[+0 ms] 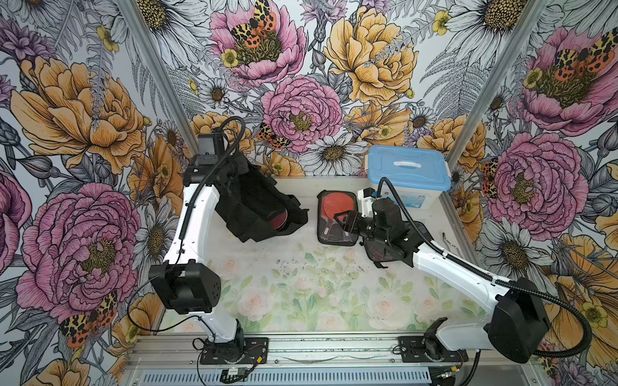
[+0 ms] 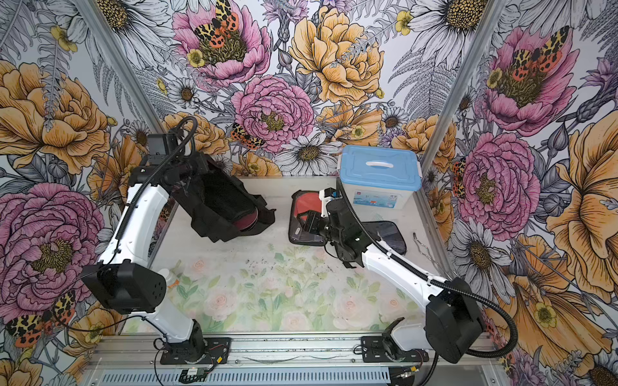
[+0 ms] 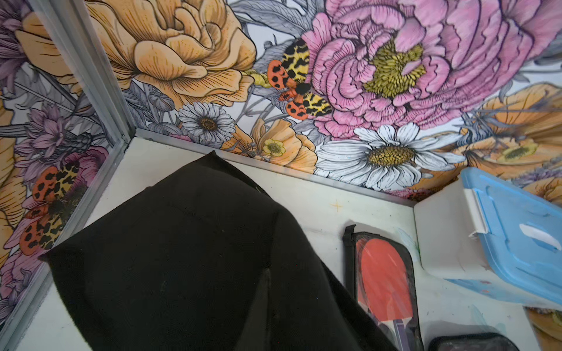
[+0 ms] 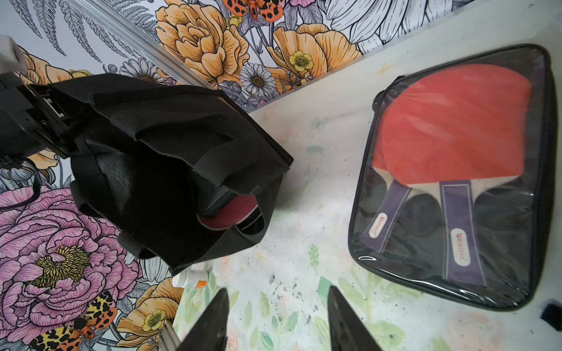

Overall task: Remove the ping pong set from the canvas bag
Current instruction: Pick up the ping pong set from the canvas bag.

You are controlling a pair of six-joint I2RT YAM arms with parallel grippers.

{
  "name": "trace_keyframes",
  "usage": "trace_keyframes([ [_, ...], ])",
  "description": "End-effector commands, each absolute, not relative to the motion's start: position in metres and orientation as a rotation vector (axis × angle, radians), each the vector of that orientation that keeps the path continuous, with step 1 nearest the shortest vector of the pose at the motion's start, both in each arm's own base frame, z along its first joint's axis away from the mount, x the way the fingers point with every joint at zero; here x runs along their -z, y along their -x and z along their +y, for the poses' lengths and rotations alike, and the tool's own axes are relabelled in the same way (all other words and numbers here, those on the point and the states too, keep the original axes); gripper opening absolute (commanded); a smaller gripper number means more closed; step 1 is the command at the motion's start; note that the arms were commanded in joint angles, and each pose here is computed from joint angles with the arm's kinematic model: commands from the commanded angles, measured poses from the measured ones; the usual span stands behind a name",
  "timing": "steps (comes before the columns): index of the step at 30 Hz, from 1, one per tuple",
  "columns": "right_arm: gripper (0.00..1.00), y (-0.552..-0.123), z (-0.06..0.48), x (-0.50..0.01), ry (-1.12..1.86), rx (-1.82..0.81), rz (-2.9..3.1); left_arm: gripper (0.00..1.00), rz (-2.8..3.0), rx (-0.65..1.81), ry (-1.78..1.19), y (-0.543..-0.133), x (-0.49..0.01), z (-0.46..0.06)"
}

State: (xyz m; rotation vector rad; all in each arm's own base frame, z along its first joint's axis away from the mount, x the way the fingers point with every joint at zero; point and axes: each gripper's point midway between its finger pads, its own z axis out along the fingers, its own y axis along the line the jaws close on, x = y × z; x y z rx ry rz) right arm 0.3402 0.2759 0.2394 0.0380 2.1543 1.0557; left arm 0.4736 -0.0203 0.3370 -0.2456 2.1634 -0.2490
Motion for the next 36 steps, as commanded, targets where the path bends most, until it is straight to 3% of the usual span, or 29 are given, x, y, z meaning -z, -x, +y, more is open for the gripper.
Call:
trace_keyframes([
  [1, 0.51, -0.345, 0.287, -0.259, -0.008, -1.118, 2.06, 0.0, 2.07, 0.248, 0.163, -0.455, -0.365, -0.043],
  [14, 0.53, -0.317, 0.319, -0.272, 0.143, -1.209, 1.914, 0.0, 2.162, 0.226, 0.119, -0.424, -0.311, -0.077],
  [26, 0.56, -0.264, 0.36, -0.222, 0.378, -1.186, 2.043, 0.0, 2.24, 0.203, 0.114, -0.409, -0.258, -0.092],
  [36, 0.59, -0.266, 0.4, -0.197, 0.283, -1.305, 2.099, 0.0, 2.264, 0.226, 0.105, -0.396, -0.238, -0.097],
])
